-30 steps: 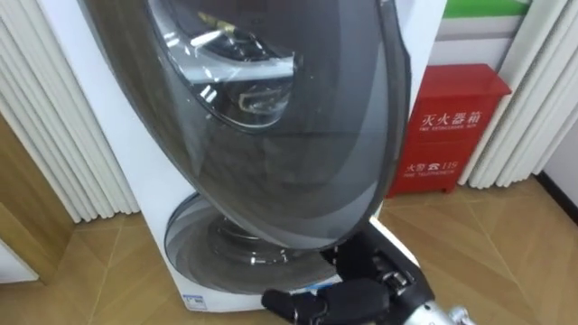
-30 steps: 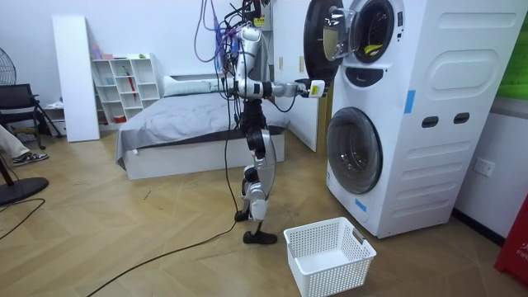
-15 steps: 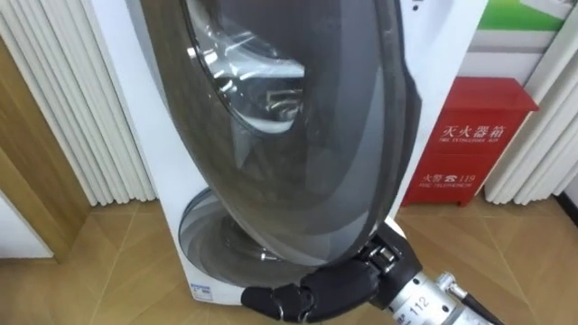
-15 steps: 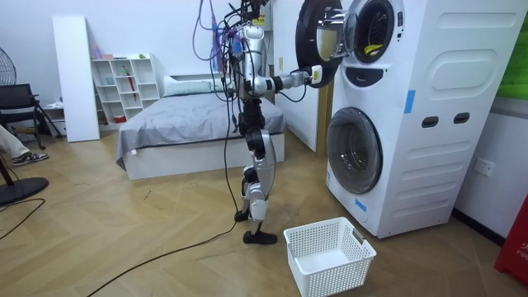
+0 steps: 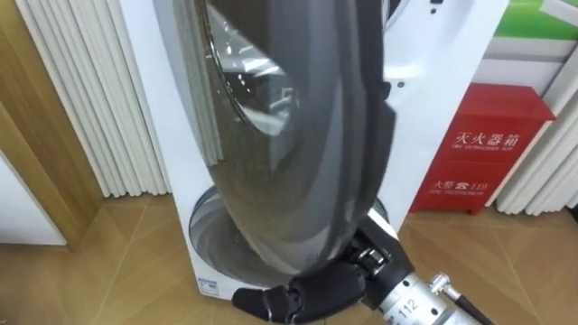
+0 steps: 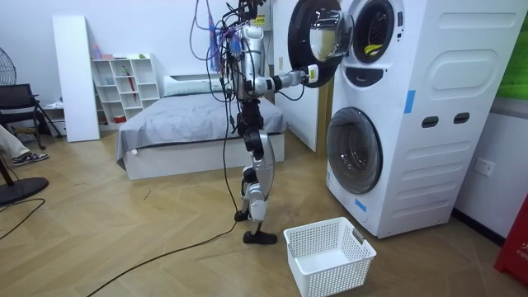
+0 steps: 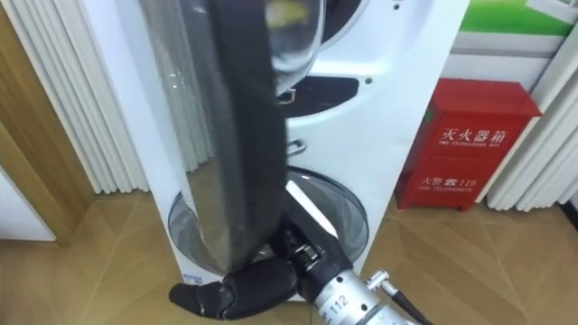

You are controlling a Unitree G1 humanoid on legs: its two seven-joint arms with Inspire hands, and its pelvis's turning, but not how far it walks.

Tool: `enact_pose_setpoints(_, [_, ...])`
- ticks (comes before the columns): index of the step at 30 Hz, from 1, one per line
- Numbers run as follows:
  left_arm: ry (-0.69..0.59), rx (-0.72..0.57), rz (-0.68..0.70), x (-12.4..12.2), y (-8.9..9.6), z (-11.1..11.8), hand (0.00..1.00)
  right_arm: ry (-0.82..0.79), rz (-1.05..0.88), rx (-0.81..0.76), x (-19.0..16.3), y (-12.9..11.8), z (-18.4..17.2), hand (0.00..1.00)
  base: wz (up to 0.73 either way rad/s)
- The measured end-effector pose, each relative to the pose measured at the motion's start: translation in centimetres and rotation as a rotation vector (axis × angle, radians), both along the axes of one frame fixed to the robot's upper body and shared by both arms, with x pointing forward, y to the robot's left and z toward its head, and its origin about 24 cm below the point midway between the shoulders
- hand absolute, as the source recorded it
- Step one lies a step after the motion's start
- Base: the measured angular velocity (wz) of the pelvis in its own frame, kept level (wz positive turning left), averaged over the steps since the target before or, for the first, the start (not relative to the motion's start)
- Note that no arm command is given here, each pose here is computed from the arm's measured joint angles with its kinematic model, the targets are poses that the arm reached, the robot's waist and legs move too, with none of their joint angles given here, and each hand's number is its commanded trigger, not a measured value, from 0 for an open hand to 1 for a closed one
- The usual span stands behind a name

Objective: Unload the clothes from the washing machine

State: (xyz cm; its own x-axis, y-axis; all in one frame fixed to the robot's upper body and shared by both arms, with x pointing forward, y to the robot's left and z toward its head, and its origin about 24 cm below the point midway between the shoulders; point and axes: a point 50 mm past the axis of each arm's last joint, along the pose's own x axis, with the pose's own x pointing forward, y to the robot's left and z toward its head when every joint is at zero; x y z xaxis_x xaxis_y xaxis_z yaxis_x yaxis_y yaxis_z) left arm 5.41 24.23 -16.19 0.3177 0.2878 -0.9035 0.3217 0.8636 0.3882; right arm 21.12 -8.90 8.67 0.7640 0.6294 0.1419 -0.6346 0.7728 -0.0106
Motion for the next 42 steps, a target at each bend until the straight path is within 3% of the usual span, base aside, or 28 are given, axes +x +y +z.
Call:
enact_pose_setpoints(11, [-0.006, 0.023, -0.013, 0.6, 0.5, 0.2, 0.00, -0.043, 0.147, -0.018, 0.3, 3.3, 1.3, 0.00, 0.10])
enact_pose_setpoints(19, [0.003, 0.028, -0.007, 1.0, 0.4, 0.2, 0.00, -0.152, 0.386, -0.007, -0.4, 7.2, 3.7, 0.00, 0.27])
enact_pose_setpoints(42, [0.014, 0.027, 0.002, 1.4, -0.1, 0.2, 0.00, -0.136, 0.445, -0.020, -0.4, 7.3, 3.6, 0.00, 0.04])
